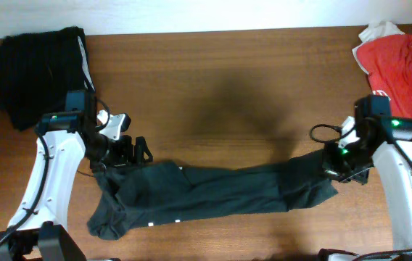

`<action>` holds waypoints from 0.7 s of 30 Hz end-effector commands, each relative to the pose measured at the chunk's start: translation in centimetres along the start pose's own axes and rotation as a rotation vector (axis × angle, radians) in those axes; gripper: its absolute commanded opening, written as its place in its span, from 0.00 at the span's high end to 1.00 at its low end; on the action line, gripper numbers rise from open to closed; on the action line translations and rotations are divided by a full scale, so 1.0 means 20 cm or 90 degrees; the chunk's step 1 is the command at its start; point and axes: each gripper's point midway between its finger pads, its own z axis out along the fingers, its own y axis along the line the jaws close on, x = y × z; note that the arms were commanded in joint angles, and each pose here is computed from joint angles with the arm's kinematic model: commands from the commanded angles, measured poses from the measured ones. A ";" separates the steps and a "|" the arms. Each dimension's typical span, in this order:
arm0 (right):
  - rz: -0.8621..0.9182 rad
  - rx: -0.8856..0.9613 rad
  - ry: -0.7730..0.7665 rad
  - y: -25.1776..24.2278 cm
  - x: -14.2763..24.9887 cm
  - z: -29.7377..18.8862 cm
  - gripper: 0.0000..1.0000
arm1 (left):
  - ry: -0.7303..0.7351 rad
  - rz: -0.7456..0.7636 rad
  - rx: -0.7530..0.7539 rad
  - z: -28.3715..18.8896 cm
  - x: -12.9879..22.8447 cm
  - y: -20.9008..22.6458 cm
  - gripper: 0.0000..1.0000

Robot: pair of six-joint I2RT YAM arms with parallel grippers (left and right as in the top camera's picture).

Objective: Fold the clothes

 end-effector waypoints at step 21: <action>-0.386 -0.020 0.098 0.81 0.39 0.23 0.04 | -0.038 -0.103 -0.115 -0.05 -0.04 0.14 0.01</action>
